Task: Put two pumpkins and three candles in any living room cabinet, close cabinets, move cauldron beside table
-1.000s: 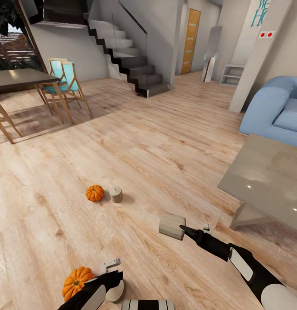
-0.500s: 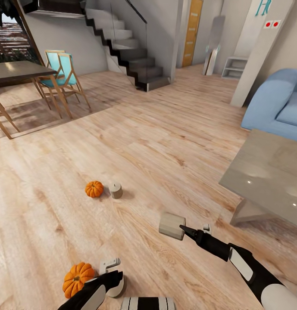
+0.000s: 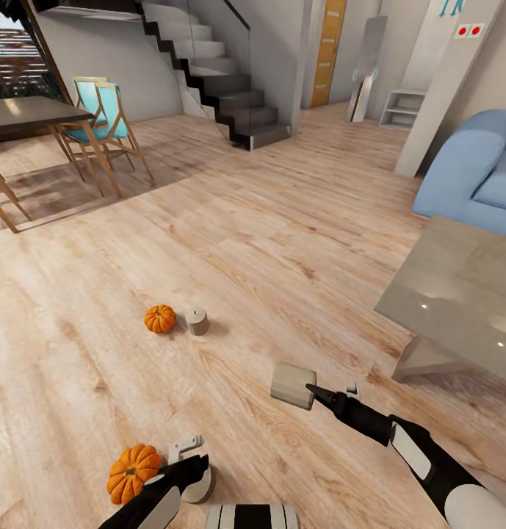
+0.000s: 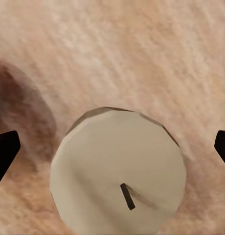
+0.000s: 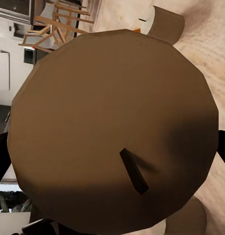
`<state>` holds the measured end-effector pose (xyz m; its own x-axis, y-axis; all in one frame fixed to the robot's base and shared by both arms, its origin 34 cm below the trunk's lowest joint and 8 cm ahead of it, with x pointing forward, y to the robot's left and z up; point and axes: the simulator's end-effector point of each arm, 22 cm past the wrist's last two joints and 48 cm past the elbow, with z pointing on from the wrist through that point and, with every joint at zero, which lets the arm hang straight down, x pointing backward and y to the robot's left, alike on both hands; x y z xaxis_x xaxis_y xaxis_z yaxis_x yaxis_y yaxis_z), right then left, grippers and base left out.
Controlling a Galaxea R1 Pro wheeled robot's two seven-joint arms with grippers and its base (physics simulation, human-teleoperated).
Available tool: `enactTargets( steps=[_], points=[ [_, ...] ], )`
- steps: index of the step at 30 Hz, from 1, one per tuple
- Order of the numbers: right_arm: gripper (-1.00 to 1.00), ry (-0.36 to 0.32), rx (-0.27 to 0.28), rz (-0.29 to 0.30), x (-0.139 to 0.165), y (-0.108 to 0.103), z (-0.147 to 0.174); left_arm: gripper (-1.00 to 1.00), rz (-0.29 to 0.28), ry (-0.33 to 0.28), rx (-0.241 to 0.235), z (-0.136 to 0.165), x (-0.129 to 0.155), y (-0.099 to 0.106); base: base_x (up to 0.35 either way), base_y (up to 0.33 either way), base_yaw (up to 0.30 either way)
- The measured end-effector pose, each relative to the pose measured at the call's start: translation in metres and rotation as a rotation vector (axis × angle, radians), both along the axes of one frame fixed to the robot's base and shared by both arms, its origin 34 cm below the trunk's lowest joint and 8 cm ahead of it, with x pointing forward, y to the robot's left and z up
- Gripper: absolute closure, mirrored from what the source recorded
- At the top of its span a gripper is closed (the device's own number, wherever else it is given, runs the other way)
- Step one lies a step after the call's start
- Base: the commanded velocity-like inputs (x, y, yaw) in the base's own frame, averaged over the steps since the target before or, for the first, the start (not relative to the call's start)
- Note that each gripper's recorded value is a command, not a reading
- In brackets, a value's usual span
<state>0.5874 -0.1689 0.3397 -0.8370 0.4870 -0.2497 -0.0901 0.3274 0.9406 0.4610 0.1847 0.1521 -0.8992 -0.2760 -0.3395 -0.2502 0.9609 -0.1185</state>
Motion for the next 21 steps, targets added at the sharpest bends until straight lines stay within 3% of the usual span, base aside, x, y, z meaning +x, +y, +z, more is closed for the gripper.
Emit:
enactTargets(
  steps=[13, 21],
  points=[
    [1.00, 0.035, -0.006, -0.001, -0.007, -0.001, -0.023, -1.00, -0.011, 0.042, 0.000, -0.018, -0.016, -0.002, 0.000, 0.000, 0.000],
    [1.00, 0.033, -0.006, -0.001, -0.007, -0.003, -0.023, -1.00, -0.010, 0.023, 0.004, -0.016, -0.012, -0.002, 0.000, 0.000, 0.000]
  ],
)
